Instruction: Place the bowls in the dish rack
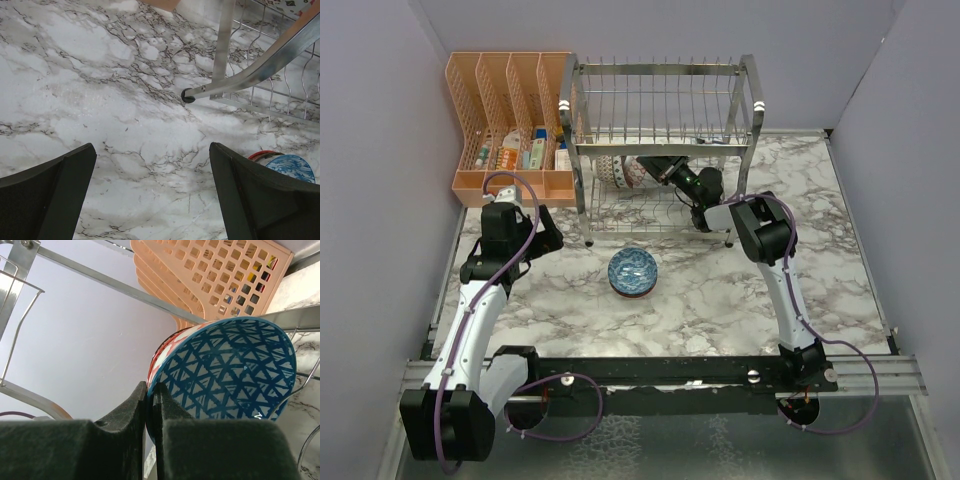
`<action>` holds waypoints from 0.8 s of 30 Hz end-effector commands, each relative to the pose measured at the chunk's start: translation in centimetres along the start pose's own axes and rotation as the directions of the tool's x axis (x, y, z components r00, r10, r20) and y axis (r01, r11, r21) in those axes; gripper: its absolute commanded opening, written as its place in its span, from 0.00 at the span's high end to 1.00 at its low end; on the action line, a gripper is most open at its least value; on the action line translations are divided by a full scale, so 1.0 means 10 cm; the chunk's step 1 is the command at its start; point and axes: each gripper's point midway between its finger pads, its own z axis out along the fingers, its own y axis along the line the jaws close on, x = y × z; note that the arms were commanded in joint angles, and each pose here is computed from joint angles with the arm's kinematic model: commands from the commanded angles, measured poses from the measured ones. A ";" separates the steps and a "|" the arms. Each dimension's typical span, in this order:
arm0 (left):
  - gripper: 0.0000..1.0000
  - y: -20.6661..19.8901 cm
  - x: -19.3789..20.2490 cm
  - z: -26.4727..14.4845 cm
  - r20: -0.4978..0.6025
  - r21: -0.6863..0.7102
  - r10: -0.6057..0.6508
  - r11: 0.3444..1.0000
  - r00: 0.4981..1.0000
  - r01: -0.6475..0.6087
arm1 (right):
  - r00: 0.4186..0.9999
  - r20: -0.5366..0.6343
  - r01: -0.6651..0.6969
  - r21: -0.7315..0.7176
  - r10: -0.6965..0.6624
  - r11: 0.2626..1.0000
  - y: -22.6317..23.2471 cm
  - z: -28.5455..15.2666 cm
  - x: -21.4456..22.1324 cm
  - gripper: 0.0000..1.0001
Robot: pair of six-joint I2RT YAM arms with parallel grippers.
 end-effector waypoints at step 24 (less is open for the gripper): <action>0.01 -0.01 -0.13 -0.03 0.035 0.010 0.004 1.000 0.999 -0.005 | 0.990 -0.062 0.119 -0.120 -0.127 0.986 0.44 0.01 -0.17 0.55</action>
